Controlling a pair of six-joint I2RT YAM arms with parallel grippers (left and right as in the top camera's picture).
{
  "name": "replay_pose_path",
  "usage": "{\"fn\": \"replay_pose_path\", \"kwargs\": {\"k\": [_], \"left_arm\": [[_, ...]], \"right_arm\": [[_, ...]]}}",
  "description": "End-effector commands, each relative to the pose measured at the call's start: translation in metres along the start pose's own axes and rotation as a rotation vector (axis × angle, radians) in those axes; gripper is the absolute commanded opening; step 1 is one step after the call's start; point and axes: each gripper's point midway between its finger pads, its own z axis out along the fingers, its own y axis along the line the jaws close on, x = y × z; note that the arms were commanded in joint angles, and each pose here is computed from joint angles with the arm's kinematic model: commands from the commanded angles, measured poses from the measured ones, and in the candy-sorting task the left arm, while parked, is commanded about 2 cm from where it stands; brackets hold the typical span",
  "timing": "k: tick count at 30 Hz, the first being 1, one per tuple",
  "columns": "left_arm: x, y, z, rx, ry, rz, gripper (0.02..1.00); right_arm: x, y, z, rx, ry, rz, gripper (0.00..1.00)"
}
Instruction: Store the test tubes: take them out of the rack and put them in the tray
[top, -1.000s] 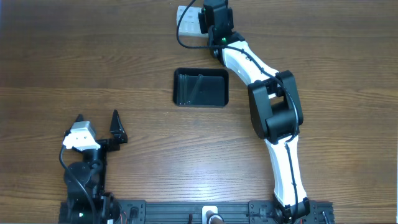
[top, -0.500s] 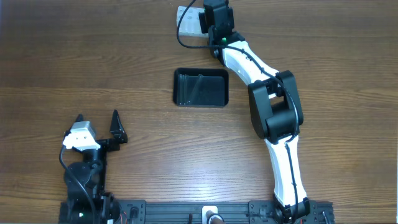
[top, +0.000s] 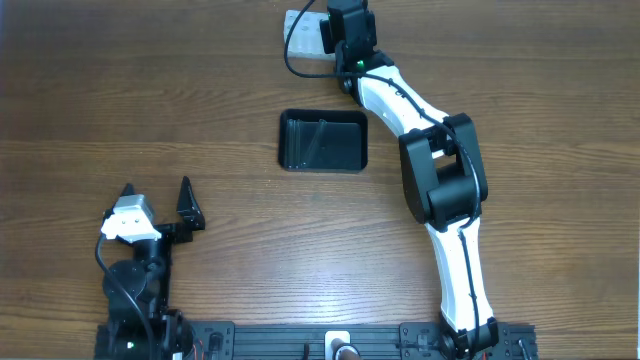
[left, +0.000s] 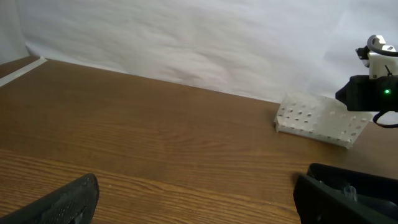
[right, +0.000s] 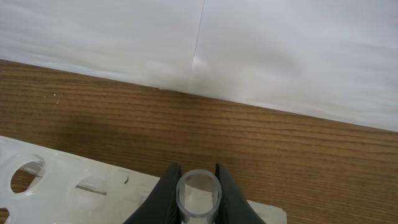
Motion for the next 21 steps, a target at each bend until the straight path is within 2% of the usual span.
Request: {"fn": "replay_pose_path", "kwargs": {"k": [1,12,21], "left_arm": [[0.0,0.003,0.0,-0.013,-0.006,-0.01,0.998],[0.0,0.003,0.0,-0.013,-0.006,-0.01,0.998],[0.0,0.003,0.0,-0.013,-0.006,-0.01,0.998]], "right_arm": [[-0.034,-0.004,-0.018,-0.008,-0.055,0.02,0.049],[-0.096,-0.008,-0.064,-0.03,-0.149,0.076,0.031],[-0.176,-0.014,-0.146,-0.069,-0.289,0.142,0.025]]}}
